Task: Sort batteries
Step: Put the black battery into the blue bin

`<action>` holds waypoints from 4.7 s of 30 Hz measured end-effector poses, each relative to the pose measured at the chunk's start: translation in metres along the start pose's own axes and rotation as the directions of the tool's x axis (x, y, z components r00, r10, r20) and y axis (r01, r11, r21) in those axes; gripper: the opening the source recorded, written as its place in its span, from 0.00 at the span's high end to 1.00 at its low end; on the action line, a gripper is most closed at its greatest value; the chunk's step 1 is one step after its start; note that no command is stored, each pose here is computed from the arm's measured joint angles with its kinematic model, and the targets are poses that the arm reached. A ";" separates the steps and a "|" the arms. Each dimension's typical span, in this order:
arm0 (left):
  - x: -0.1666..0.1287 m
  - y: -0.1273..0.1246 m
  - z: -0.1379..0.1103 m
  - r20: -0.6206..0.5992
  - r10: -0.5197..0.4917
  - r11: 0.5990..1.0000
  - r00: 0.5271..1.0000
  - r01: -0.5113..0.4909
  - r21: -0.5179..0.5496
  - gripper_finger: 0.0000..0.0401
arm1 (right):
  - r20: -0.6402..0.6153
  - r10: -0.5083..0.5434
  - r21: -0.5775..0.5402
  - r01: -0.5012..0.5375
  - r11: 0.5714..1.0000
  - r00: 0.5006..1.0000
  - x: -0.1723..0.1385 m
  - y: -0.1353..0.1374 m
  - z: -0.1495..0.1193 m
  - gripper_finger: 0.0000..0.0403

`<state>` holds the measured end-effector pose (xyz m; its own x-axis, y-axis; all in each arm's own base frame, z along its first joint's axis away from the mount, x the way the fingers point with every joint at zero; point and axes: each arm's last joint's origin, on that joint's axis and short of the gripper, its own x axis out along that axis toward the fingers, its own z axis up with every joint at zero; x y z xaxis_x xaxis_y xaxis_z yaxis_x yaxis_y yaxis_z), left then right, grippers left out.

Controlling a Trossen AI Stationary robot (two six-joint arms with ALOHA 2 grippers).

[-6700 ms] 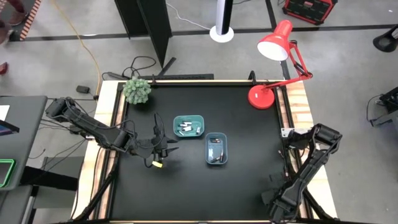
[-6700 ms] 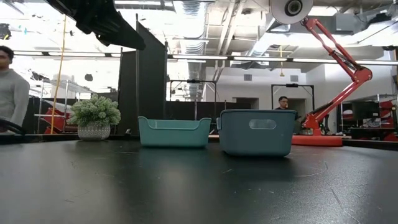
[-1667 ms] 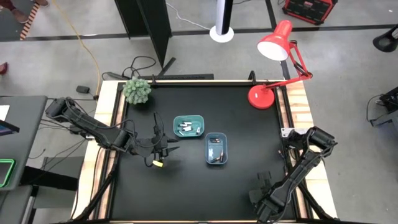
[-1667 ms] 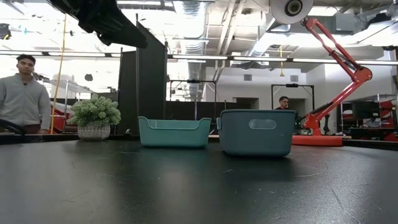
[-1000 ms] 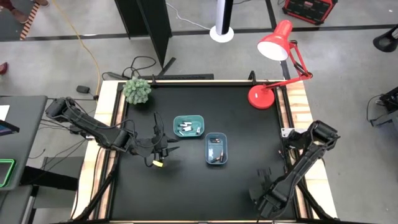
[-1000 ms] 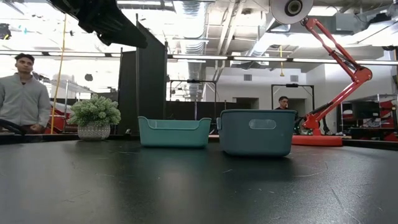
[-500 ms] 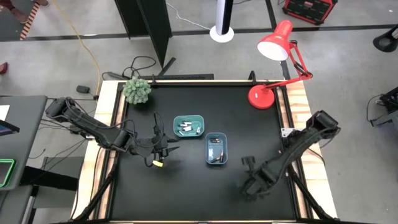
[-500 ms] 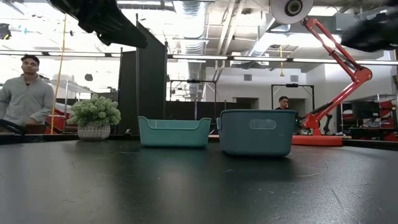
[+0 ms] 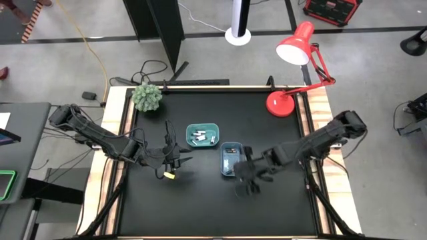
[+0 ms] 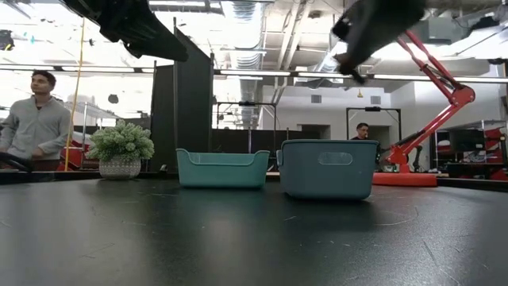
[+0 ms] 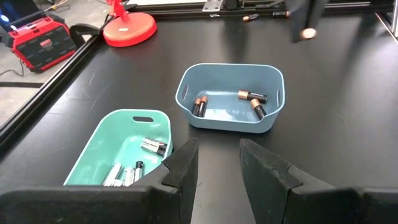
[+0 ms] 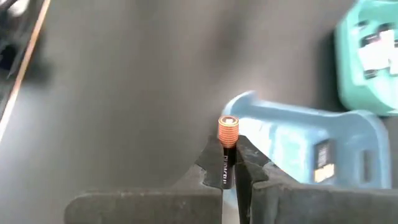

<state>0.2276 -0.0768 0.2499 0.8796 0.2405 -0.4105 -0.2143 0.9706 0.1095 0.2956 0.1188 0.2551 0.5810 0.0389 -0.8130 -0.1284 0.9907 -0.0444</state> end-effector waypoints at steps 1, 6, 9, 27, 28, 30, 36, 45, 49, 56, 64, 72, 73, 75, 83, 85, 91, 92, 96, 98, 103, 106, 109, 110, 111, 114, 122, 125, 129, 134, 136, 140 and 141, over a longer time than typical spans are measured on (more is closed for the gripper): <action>0.000 0.000 0.000 0.000 -0.001 1.000 1.000 0.001 0.000 0.72 | 0.013 -0.011 0.014 0.011 1.000 1.000 0.002 -0.007 0.003 0.95; 0.000 0.000 0.000 -0.001 0.000 1.000 1.000 0.000 0.001 0.72 | 0.009 -0.064 0.080 0.063 0.995 0.998 0.011 -0.035 0.007 0.95; 0.000 0.000 0.000 -0.004 0.000 1.000 1.000 0.000 0.003 0.72 | -0.016 -0.085 0.101 0.086 0.991 0.996 0.014 -0.045 0.006 0.95; 0.000 0.000 -0.002 -0.017 0.003 1.000 1.000 -0.002 0.012 0.72 | -0.136 -0.164 0.108 0.179 0.978 0.977 0.008 -0.058 -0.006 0.50; 0.000 0.000 -0.002 -0.016 0.003 1.000 1.000 -0.002 0.011 0.72 | -0.168 -0.164 0.110 0.183 0.977 0.972 0.004 -0.057 -0.009 0.50; 0.000 0.000 -0.002 -0.017 0.003 1.000 1.000 -0.002 0.012 0.72 | -0.243 -0.163 0.114 0.195 0.974 0.956 -0.005 -0.051 -0.019 0.49; 0.000 0.001 -0.004 -0.036 0.007 1.000 0.999 -0.006 0.018 0.72 | -0.390 -0.156 0.143 0.227 0.963 0.907 -0.029 -0.024 -0.057 0.51; 0.000 0.001 -0.004 -0.035 0.006 1.000 0.999 -0.006 0.015 0.72 | -0.622 -0.032 0.252 0.238 0.938 0.782 -0.056 0.022 -0.119 0.48; 0.000 0.001 -0.004 -0.034 0.006 1.000 0.999 -0.006 0.013 0.72 | -0.714 0.014 0.238 0.224 0.945 0.700 -0.052 0.043 -0.141 0.43; 0.000 0.001 -0.004 -0.034 0.007 1.000 0.999 -0.006 0.012 0.72 | -0.825 0.031 0.187 0.221 0.957 0.564 -0.036 0.068 -0.163 0.33; 0.000 0.001 -0.004 -0.034 0.007 1.000 0.999 -0.006 0.013 0.72 | -0.875 0.006 0.101 0.171 0.980 0.484 -0.013 0.076 -0.170 0.24; 0.000 0.001 -0.004 -0.035 0.006 1.000 0.999 -0.006 0.013 0.72 | -0.902 0.021 0.078 0.116 0.990 0.431 0.004 0.065 -0.176 0.19; 0.000 0.001 -0.004 -0.035 0.007 1.000 0.999 -0.006 0.013 0.72 | -0.910 0.029 0.085 0.116 0.990 0.413 0.005 0.062 -0.179 0.19; 0.000 0.001 -0.004 -0.035 0.007 1.000 0.999 -0.006 0.013 0.72 | -0.924 0.030 0.082 0.119 0.990 0.382 0.006 0.057 -0.185 0.19; 0.000 0.001 -0.004 -0.035 0.003 1.000 0.999 -0.003 0.015 0.72 | -0.925 0.068 0.103 0.075 0.992 0.375 0.014 0.049 -0.193 0.19; 0.000 0.001 -0.004 -0.036 0.003 1.000 0.999 -0.003 0.015 0.72 | -0.927 0.075 0.110 0.074 0.991 0.368 0.015 0.047 -0.196 0.19; 0.000 0.001 -0.004 -0.036 0.003 1.000 0.999 -0.003 0.016 0.72 | -0.930 0.117 0.142 0.048 0.989 0.348 0.019 0.044 -0.206 0.19; 0.000 0.001 -0.004 -0.036 0.003 1.000 0.999 -0.003 0.016 0.72 | -0.929 0.131 0.155 0.040 0.987 0.347 0.020 0.044 -0.207 0.19; 0.000 0.001 -0.004 -0.036 0.003 1.000 0.999 -0.003 0.016 0.72 | -0.931 0.141 0.161 0.031 0.986 0.338 0.020 0.044 -0.212 0.19; 0.000 0.001 -0.004 -0.036 0.003 1.000 0.999 -0.002 0.017 0.72 | -0.933 0.142 0.161 0.030 0.987 0.331 0.020 0.043 -0.212 0.19; 0.000 0.001 -0.004 -0.036 0.003 1.000 0.999 -0.002 0.017 0.72 | -0.935 0.146 0.161 0.021 0.987 0.324 0.019 0.044 -0.213 0.24; 0.000 0.001 -0.004 -0.036 0.003 1.000 0.999 -0.002 0.017 0.72 | -0.935 0.144 0.159 0.019 0.987 0.324 0.019 0.045 -0.213 0.31; 0.000 0.001 -0.004 -0.036 0.003 1.000 0.999 -0.002 0.017 0.72 | -0.935 0.145 0.160 0.019 0.987 0.323 0.019 0.045 -0.213 0.38; 0.000 0.000 -0.004 -0.036 0.003 1.000 0.999 -0.002 0.017 0.72 | -0.935 0.146 0.161 0.019 0.987 0.323 0.019 0.045 -0.213 0.40; 0.000 0.001 -0.004 -0.036 0.003 1.000 0.999 -0.002 0.017 0.72 | -0.935 0.149 0.164 0.019 0.986 0.322 0.019 0.045 -0.213 0.43; 0.000 0.000 -0.004 -0.036 0.003 1.000 0.999 -0.002 0.017 0.72 | -0.935 0.152 0.167 0.019 0.986 0.321 0.019 0.045 -0.213 0.49; 0.000 0.000 -0.004 -0.036 0.003 1.000 0.999 -0.002 0.017 0.72 | -0.928 0.165 0.178 0.009 0.984 0.333 0.020 0.047 -0.210 0.52; 0.000 0.001 -0.004 -0.036 0.003 1.000 0.999 -0.002 0.017 0.72 | -0.927 0.167 0.179 0.005 0.984 0.336 0.020 0.049 -0.207 0.52; 0.000 0.001 -0.004 -0.036 0.003 1.000 0.999 -0.003 0.017 0.72 | -0.926 0.184 0.194 -0.001 0.981 0.329 0.018 0.052 -0.202 0.52; 0.000 0.000 -0.004 -0.036 0.003 1.000 0.999 -0.002 0.016 0.72 | -0.916 0.197 0.205 -0.015 0.979 0.349 0.018 0.055 -0.195 0.51; 0.000 0.000 -0.004 -0.036 0.003 1.000 0.999 -0.002 0.016 0.72 | -0.913 0.200 0.207 -0.020 0.978 0.356 0.017 0.057 -0.192 0.52; 0.000 0.000 -0.004 -0.036 0.003 1.000 0.999 -0.002 0.016 0.72 | -0.902 0.209 0.212 -0.035 0.977 0.379 0.015 0.061 -0.183 0.51; 0.000 0.000 -0.004 -0.036 0.003 1.000 0.999 -0.002 0.016 0.72 | -0.900 0.211 0.214 -0.035 0.976 0.383 0.015 0.062 -0.180 0.51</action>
<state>0.2258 -0.0763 0.2464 0.8632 0.2433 -0.4423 -0.2096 0.9698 0.1244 0.1514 0.1569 0.1356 -0.5276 0.1065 -0.8428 0.0263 0.9937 0.1091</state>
